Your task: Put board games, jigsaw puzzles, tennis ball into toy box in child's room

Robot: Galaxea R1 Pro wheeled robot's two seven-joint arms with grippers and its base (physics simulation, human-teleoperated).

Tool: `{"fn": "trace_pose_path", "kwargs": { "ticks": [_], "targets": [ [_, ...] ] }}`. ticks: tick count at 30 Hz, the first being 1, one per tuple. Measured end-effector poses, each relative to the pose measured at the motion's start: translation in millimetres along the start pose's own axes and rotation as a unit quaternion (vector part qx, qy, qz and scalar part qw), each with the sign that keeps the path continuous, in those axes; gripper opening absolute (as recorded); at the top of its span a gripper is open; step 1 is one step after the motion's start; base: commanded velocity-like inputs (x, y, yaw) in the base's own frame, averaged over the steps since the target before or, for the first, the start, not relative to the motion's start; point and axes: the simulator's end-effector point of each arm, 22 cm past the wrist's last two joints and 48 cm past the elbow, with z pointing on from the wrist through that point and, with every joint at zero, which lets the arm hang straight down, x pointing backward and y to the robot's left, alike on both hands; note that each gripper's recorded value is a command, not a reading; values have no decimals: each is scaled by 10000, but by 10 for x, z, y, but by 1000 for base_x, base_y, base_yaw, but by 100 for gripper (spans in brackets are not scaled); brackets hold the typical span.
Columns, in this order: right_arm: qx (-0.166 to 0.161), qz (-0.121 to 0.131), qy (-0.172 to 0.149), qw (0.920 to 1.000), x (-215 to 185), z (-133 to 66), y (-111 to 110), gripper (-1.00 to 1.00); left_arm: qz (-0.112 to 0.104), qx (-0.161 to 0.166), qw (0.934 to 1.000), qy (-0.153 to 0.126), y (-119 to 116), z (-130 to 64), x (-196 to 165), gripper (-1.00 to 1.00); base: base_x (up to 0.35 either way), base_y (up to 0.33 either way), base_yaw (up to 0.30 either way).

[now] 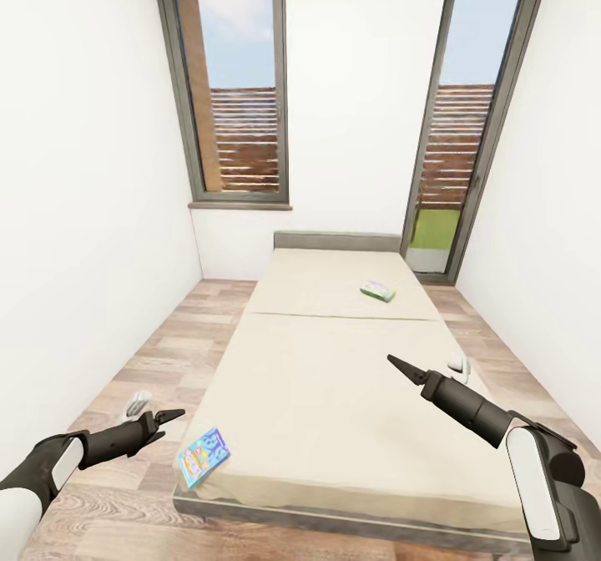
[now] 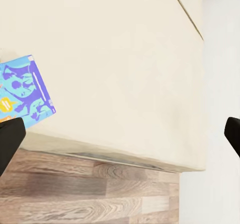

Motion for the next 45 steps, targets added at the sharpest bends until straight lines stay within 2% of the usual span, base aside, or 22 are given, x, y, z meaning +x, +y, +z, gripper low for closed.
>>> {"fn": "trace_pose_path", "kwargs": {
  "ticks": [5,14,18,19,22,27,45],
  "targets": [
    [21,-5,10,10000,69,2,-64,100,-64,36,10000,47,49,36,51,100,0,0,0],
    [-9,37,52,10000,196,-5,-149,100,-140,580,9982,109,-67,77,128,100,0,0,0],
    [-277,230,225,9991,284,-30,-37,100,-147,657,9977,112,-46,102,155,100,0,0,0],
    [-444,297,265,9982,303,-43,34,100,-148,669,9976,111,-38,110,163,100,0,0,0],
    [-831,372,301,9954,337,-78,179,100,-150,681,9975,111,-3,134,185,100,0,0,0],
    [-1207,388,312,9914,383,-135,280,100,-149,685,9975,111,64,175,224,100,0,0,0],
    [-1358,381,275,9896,641,-151,143,100,-146,683,9975,111,320,322,372,100,0,0,0]
  ]
}}
